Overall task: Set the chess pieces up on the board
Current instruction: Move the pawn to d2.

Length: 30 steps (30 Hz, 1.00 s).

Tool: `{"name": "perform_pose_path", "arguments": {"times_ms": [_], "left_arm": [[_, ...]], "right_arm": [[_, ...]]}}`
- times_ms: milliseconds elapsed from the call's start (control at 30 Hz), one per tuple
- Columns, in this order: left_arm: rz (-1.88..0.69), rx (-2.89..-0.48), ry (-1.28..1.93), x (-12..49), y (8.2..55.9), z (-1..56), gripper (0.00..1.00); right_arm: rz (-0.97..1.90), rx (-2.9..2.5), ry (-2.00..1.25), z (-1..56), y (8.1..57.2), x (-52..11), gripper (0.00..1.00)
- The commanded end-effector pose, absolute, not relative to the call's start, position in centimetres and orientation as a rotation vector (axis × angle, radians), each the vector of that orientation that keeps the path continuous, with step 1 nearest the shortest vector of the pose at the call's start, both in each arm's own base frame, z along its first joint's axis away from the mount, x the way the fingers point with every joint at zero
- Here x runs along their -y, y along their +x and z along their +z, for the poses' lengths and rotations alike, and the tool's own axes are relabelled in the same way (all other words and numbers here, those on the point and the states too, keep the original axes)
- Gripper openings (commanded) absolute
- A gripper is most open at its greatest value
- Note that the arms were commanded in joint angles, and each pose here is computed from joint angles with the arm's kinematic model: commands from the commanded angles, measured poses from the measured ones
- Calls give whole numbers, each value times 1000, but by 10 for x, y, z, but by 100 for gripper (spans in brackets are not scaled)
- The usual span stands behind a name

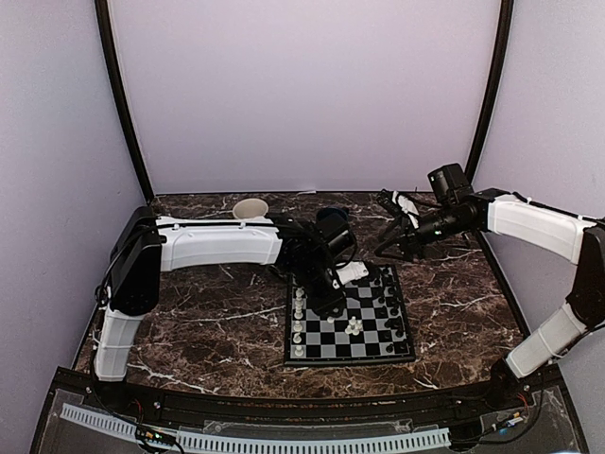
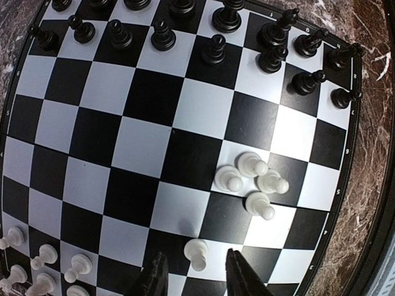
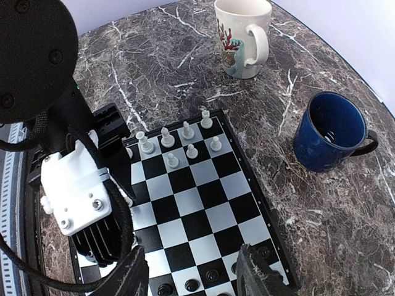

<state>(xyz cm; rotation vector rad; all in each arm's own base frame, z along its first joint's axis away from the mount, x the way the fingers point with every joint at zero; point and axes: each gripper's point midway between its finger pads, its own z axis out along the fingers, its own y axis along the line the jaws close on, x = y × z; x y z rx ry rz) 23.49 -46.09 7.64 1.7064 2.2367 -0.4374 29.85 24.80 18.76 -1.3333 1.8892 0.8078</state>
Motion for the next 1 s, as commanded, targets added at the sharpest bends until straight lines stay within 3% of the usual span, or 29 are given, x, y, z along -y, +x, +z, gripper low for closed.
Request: {"name": "perform_pose_path", "arguments": {"times_ms": [0, 233, 600, 967], "left_arm": [[-356, -2245, 1736, 454, 236, 60, 34], [-337, -2254, 1757, 450, 235, 53, 31], [-295, -2265, 1792, 442, 234, 53, 10], [-131, -2295, 1753, 422, 254, 53, 4]], "right_arm": [[802, -1845, -1324, 198, 299, -248, 50], [810, -1845, -1330, 197, 298, -248, 50], [823, -1845, -1334, 196, 298, -249, 49], [828, -1844, -1340, 195, 297, -249, 49]]}}
